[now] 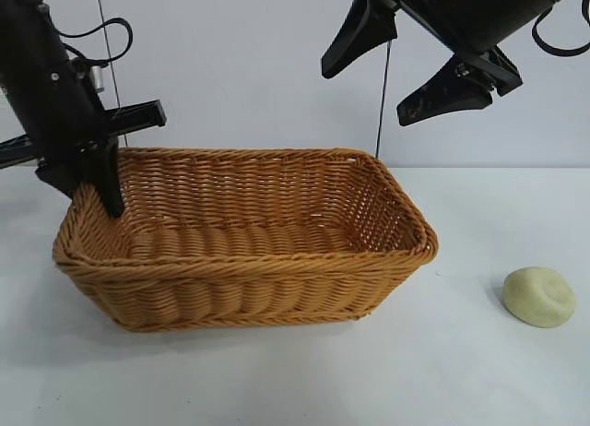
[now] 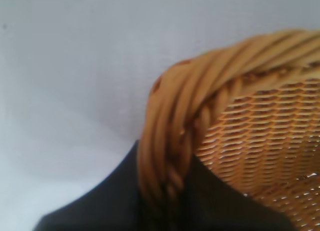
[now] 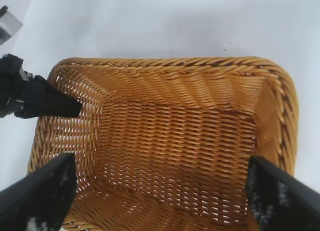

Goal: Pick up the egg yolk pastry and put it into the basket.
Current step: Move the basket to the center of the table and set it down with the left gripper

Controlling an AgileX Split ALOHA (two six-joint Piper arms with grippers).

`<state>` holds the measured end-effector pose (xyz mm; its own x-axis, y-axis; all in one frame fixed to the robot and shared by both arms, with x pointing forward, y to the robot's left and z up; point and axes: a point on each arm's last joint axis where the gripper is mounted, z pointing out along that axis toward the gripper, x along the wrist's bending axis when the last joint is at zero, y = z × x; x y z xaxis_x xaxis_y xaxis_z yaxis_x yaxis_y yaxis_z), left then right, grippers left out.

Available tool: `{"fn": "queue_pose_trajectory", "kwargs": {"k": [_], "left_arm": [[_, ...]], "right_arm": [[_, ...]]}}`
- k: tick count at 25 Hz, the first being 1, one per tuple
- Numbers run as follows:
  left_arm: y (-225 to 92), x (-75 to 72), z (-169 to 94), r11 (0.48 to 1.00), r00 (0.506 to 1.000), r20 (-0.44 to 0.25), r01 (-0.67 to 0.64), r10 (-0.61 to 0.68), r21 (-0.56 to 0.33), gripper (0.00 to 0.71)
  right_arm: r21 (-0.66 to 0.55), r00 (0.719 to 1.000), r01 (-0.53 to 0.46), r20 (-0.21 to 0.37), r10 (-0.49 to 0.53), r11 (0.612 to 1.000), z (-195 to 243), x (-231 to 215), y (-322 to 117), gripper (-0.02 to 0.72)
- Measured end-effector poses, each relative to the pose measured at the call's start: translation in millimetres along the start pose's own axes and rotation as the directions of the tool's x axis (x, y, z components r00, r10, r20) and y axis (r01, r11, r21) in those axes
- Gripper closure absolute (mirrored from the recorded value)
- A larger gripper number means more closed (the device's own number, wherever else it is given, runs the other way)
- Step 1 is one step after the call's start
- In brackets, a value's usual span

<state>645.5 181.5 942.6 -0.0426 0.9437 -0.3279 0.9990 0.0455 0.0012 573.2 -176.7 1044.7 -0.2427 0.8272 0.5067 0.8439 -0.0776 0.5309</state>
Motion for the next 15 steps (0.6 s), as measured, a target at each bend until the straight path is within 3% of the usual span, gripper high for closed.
{"fn": "queue_pose_trajectory", "kwargs": {"k": [5,11,13,14,15], "left_arm": [[2.1,7.6,23.6,0.998,0.999,-0.008,-0.037,0.037,0.054,0.564],[2.7,7.7,23.9,0.998,0.999,-0.005,-0.047,0.047,0.049,0.563],[2.8,7.7,24.3,0.998,0.999,-0.004,-0.046,0.046,0.048,0.507],[3.1,7.4,24.8,0.998,0.999,0.000,-0.043,0.043,0.046,0.452],[3.3,7.5,25.6,0.998,0.999,0.002,-0.041,0.041,0.046,0.352]], "right_arm": [[0.000,1.000,0.000,0.000,0.000,1.000,0.0,0.0,0.0,0.071],[0.005,1.000,0.000,-0.002,0.000,1.000,0.0,0.2,-0.5,0.071],[0.007,1.000,0.000,-0.003,0.000,1.000,0.0,0.2,-0.6,0.071],[0.007,1.000,0.000,-0.003,0.000,1.000,0.0,0.3,-0.6,0.071],[0.008,1.000,0.000,-0.003,0.000,1.000,0.0,0.3,-0.7,0.071]]}}
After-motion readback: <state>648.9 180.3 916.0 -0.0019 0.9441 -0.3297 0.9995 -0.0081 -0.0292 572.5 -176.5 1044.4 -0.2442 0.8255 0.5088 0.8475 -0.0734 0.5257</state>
